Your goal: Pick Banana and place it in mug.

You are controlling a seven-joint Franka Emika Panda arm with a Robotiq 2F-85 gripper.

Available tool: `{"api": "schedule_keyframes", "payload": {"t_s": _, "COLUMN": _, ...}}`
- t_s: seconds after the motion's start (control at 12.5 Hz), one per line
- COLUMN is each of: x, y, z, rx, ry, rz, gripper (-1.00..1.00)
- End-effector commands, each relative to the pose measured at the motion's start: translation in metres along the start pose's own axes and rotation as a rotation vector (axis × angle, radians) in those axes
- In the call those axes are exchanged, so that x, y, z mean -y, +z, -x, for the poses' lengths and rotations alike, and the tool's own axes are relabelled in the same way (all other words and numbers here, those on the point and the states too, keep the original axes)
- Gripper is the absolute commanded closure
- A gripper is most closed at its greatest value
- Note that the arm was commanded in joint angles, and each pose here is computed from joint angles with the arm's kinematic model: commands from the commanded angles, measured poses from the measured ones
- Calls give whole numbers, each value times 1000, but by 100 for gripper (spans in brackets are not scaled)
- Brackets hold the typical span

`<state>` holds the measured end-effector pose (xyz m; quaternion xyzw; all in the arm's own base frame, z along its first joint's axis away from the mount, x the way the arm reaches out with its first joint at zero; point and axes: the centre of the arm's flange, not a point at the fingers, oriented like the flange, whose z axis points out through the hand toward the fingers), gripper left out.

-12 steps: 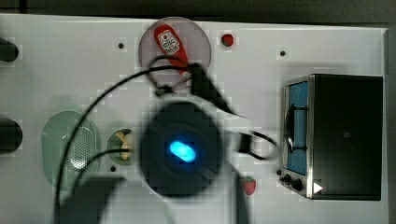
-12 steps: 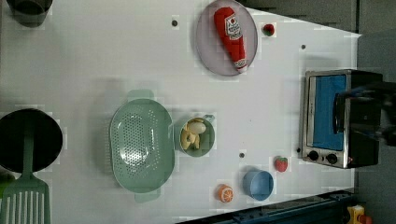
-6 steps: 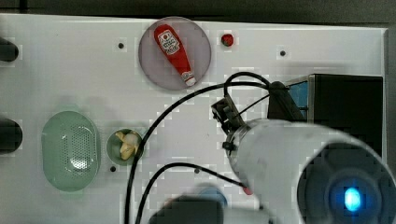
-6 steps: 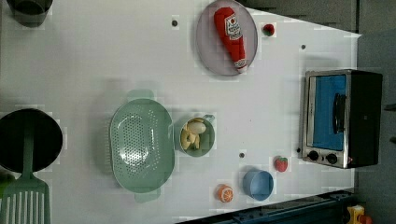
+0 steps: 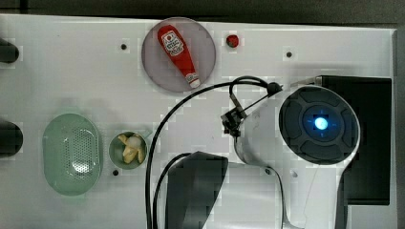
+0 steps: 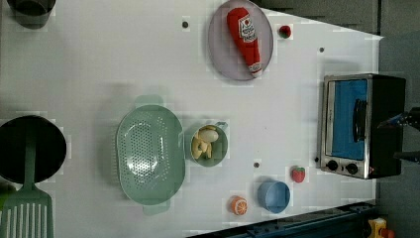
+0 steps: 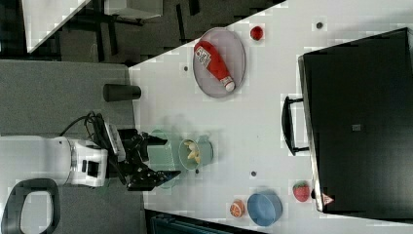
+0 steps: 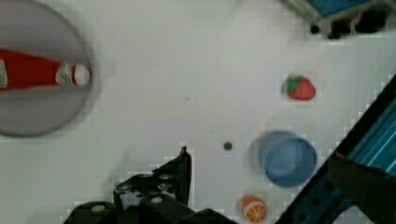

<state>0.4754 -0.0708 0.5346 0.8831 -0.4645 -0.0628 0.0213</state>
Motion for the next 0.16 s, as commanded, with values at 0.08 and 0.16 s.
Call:
{"api": "schedule_keyframes", "payload": {"t_s": 0.08, "x": -3, "y": -36, "z": 22, "rx": -45, "ry": -79, "rz": -45, "gripper": -100}}
{"api": "schedule_keyframes", "payload": {"t_s": 0.16, "x": -3, "y": -36, "z": 22, "rx": -44, "ry": -79, "rz": -45, "gripper": -100}}
